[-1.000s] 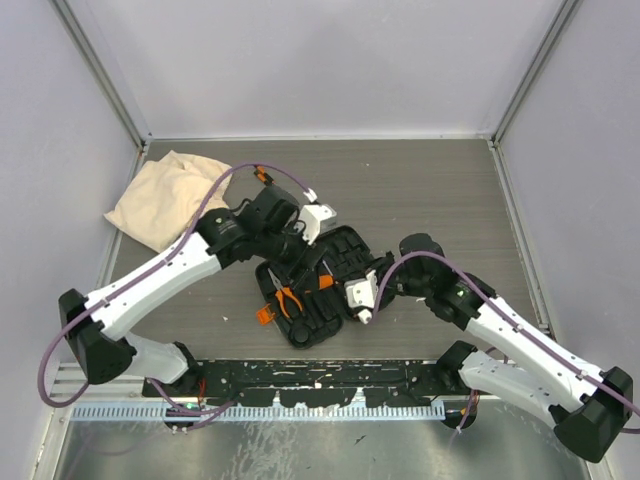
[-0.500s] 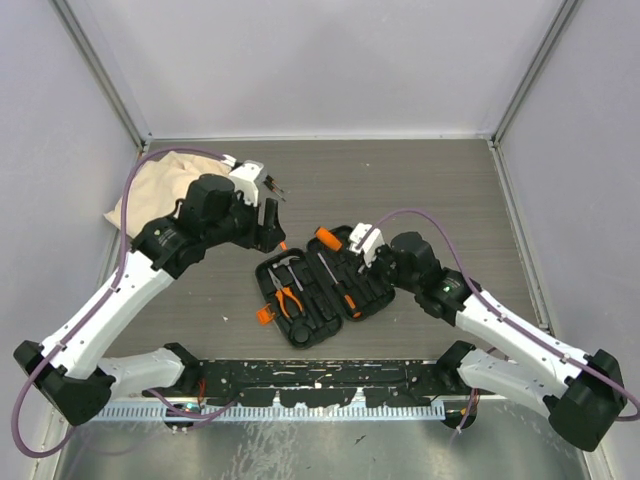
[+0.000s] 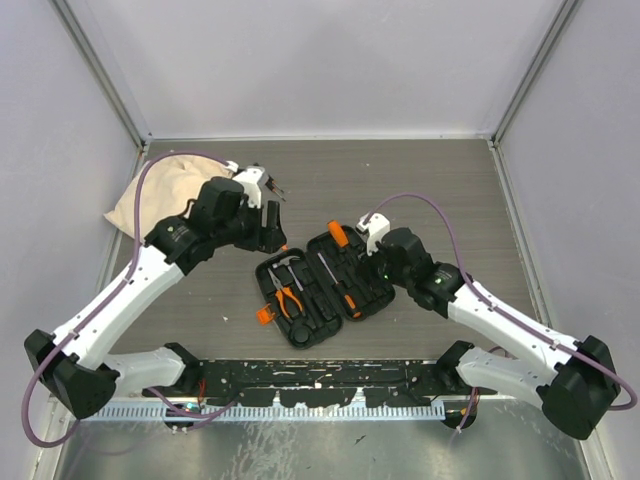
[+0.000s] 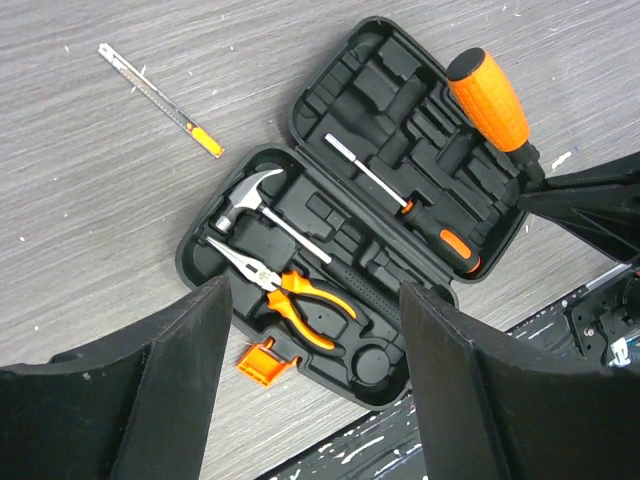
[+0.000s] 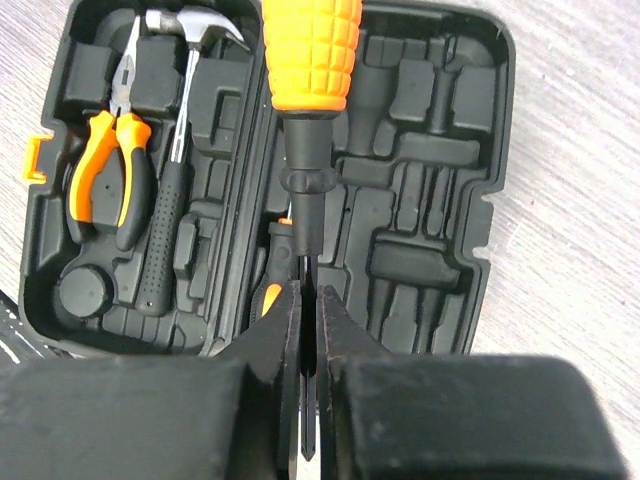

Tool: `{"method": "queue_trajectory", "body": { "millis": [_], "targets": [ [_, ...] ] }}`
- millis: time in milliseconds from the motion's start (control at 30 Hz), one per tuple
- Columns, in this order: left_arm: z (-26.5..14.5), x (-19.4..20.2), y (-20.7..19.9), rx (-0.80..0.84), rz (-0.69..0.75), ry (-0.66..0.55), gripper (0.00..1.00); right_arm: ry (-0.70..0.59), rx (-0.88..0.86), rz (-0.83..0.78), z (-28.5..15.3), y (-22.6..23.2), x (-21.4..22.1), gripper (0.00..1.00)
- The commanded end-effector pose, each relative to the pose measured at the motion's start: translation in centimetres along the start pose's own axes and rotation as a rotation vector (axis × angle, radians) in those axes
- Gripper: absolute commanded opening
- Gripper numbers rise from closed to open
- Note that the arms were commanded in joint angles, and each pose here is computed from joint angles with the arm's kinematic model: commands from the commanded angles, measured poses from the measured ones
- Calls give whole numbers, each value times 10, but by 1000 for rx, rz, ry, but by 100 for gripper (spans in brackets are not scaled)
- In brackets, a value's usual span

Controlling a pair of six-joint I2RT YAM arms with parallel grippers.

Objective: Sort the tools into containers
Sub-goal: Adjust the storage box at the center of the board.

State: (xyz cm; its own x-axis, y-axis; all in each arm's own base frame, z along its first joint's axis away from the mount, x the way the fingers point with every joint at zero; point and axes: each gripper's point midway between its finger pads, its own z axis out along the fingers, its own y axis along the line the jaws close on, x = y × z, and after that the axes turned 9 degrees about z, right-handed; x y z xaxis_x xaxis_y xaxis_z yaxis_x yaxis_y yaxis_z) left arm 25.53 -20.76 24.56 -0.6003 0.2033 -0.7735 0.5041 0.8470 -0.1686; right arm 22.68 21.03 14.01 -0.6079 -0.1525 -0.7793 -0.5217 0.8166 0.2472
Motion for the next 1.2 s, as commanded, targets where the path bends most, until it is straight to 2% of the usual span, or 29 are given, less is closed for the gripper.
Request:
{"method": "queue_trajectory", "body": {
  "millis": [0, 133, 233, 400, 833, 1033, 1167],
  "targets": [
    [10, -6, 7, -43, -52, -17, 68, -11, 15, 70, 1, 3, -10, 0],
    [19, 18, 26, -151, -135, 46, 65, 46, 66, 100, 8, -2, -8, 0],
    [18, 48, 48, -298, -237, 96, 64, 59, 86, 121, 12, -3, -9, 0],
    [17, 88, 66, -408, -352, 111, 63, 21, 127, 160, 16, -9, -17, 1],
    [51, 132, 67, -401, -454, 149, 59, 2, 114, 198, 16, -7, -15, 1],
    [70, 139, 60, -365, -476, 168, 54, 4, 113, 197, 16, -7, -11, 1],
    [78, 146, 62, -382, -470, 207, 47, 5, 115, 197, 16, -8, -10, 0]
  ]
}}
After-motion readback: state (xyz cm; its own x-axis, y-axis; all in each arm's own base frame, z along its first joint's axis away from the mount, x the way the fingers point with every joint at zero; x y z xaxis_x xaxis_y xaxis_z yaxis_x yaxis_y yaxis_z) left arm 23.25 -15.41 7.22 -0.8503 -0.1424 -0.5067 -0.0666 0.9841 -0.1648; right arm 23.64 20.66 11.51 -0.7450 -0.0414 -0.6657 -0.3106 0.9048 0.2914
